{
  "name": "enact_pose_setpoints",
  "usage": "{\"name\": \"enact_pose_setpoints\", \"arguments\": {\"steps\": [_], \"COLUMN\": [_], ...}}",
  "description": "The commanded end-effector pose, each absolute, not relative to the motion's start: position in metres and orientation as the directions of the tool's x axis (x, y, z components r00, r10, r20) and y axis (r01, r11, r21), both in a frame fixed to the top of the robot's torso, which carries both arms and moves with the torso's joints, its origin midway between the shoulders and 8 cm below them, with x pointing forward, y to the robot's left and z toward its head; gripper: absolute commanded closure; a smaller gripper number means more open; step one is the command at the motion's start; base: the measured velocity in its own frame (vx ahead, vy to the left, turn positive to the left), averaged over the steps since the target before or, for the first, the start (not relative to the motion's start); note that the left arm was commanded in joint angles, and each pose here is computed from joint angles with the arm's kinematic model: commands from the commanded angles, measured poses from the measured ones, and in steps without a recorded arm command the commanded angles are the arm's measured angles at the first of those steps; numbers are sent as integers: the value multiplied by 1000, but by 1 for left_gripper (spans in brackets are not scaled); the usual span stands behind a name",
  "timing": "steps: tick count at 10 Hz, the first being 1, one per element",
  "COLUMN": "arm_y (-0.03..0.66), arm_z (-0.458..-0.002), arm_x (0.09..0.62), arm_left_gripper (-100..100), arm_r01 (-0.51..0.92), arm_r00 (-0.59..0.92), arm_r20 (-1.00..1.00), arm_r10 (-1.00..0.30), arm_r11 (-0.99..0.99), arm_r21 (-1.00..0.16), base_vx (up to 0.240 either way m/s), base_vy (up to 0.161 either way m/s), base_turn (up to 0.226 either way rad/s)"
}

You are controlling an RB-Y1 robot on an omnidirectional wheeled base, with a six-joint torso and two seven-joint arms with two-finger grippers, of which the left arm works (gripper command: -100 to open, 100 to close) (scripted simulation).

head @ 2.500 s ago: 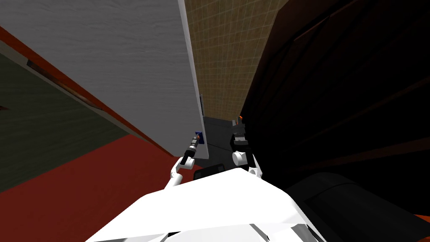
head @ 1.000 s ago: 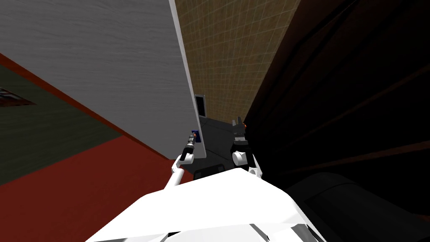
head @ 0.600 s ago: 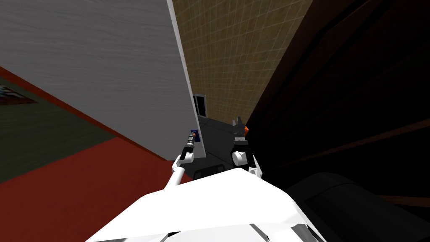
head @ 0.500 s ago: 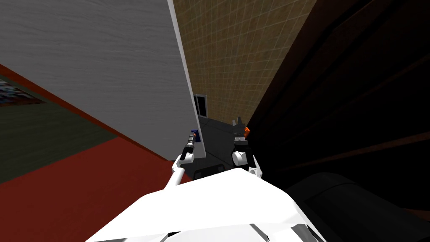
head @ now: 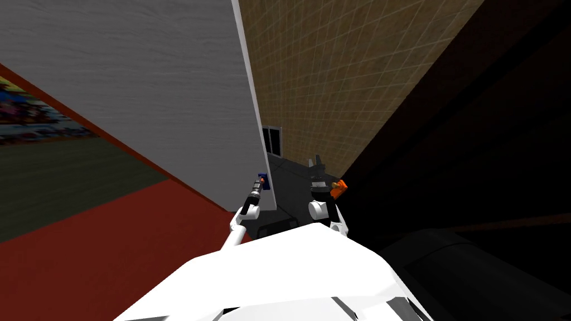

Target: Push the door open

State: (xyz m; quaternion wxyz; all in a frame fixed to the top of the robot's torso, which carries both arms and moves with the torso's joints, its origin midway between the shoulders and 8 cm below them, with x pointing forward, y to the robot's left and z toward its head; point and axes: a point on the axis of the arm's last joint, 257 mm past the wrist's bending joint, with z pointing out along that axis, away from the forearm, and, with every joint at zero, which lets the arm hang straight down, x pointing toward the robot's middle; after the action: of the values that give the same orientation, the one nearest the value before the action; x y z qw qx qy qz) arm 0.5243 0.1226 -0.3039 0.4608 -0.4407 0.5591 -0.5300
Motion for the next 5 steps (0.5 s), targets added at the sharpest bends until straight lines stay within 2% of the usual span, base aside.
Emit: {"name": "enact_pose_setpoints", "arguments": {"steps": [1,3,4,5], "arm_y": [121,101,106,105], "arm_z": [-303,-305,-307,-307], "arm_x": [521,511,509,508], "arm_left_gripper": [100,100,-100,-100], "arm_r01": [2,2,1,1], "arm_r00": [-195,-228,-229,-232], "arm_r20": [-62,-64,-78,-80], "arm_r10": [-979,-971,-970,-969], "arm_r11": [63,65,80,82], "arm_r21": [-998,-998,-997,-997], "base_vx": [138,183,-41,-157], "base_vy": [-54,-45,59,107], "base_turn": [293,354,88,-36]}}
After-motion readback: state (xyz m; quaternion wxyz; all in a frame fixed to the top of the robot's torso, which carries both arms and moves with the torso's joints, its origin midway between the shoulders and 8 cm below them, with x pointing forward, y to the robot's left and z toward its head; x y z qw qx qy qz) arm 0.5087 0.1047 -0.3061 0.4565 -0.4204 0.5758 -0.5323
